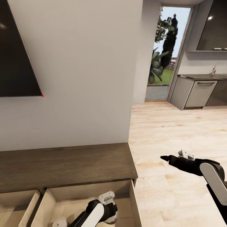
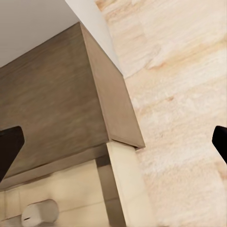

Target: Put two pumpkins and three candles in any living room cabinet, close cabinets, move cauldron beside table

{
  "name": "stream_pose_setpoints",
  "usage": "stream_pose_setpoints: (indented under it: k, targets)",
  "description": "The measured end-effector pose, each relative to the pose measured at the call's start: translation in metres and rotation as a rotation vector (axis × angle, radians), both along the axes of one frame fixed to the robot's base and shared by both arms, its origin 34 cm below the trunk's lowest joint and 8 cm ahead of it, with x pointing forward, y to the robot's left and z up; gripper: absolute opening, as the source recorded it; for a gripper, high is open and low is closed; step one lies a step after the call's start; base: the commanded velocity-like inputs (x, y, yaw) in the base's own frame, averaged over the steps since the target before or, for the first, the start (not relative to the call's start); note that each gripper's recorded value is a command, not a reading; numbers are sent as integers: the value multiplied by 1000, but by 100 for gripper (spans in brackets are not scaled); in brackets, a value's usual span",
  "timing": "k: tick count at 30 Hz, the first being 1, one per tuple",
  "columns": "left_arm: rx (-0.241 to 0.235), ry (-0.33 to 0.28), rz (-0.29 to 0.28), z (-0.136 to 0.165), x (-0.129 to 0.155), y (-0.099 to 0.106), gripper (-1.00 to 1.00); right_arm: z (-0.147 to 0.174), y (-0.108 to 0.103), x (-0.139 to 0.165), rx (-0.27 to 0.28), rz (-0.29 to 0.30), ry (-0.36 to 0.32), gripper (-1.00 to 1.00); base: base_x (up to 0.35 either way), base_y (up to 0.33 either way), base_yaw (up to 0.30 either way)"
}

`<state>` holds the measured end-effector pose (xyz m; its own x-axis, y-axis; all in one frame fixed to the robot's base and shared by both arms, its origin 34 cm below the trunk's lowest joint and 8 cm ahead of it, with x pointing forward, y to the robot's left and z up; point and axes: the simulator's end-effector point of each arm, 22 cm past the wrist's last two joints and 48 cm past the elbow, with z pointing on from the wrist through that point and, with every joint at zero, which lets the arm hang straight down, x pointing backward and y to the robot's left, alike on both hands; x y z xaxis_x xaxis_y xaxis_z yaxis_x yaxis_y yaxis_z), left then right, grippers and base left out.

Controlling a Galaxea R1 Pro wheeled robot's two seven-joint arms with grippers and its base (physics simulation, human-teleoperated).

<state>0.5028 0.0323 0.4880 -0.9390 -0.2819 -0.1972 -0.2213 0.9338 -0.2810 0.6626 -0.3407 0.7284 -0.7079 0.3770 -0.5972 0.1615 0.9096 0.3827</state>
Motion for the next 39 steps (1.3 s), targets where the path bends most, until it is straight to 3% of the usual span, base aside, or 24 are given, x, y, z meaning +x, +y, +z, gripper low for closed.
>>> stream_pose_setpoints:
  k: [10,24,31,39]
  targets:
    - [-4,-55,21,-29,2,1,-100,-20,0,-3,-1,-4,-2,100,0,0,0]
    - [-8,-123,46,-35,36,1,-100,-48,-1,-7,2,-7,-6,100,0,0,0]
    - [-36,-105,60,-47,38,-3,-100,-61,-1,-10,8,-6,-10,100,0,0,0]
    - [-75,-74,22,-52,40,-14,-100,-77,1,-13,20,-4,-15,100,0,0,0]
